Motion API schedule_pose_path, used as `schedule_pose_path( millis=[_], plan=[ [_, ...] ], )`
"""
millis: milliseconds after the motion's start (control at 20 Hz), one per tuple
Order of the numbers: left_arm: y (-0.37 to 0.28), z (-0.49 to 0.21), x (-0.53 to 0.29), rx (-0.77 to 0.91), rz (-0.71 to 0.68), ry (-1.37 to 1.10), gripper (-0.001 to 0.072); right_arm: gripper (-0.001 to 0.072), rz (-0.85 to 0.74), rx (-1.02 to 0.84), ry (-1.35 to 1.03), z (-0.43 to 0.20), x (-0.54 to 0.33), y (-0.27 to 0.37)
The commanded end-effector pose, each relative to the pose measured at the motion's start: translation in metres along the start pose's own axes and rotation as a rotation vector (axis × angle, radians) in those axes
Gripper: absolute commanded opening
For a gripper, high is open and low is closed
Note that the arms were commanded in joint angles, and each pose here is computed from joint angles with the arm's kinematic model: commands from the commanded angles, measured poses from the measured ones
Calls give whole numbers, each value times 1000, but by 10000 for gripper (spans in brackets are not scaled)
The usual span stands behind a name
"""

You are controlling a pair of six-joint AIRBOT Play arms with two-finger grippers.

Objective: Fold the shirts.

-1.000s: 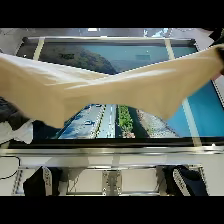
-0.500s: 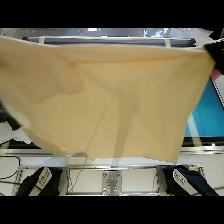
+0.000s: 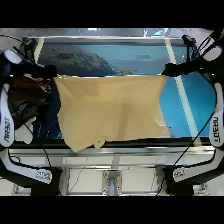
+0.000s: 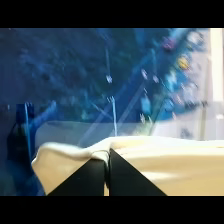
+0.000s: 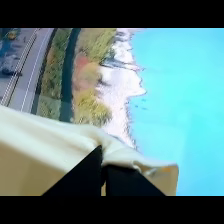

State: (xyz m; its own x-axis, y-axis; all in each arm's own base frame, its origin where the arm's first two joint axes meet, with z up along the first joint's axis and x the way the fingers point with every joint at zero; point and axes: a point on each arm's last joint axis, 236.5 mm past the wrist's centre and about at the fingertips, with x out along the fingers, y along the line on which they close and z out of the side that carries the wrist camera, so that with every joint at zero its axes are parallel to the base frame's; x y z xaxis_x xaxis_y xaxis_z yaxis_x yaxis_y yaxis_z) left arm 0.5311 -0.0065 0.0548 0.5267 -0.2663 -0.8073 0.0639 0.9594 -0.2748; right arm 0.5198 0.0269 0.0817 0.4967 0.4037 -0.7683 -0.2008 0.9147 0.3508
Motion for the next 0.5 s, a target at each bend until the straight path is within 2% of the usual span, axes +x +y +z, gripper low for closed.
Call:
schedule_pose_path(
  millis=[0,50,100,150,200,350,400,450],
  plan=[
    [21,29,56,-70,51,-141,13,8,-31,133,-173,36,53,-40],
    [17,36,58,-104,22,-174,14,10,-30,154,-215,45,56,-43],
    [9,42,58,-145,-19,-196,74,56,-25,170,-238,50,58,-45],
    [2,46,55,-180,-56,-211,381,253,-22,177,-249,52,58,-45],
    [-4,52,49,-211,-89,-228,719,411,-15,180,-256,55,56,-43],
    [0,62,-6,-228,-113,-259,678,405,-26,127,-184,50,20,-40],
    [10,57,-31,-218,-94,-240,626,377,-83,97,-110,36,-4,-54],
    [20,44,-54,-213,-75,-199,621,370,-139,111,-23,15,-30,-70]
  ],
)
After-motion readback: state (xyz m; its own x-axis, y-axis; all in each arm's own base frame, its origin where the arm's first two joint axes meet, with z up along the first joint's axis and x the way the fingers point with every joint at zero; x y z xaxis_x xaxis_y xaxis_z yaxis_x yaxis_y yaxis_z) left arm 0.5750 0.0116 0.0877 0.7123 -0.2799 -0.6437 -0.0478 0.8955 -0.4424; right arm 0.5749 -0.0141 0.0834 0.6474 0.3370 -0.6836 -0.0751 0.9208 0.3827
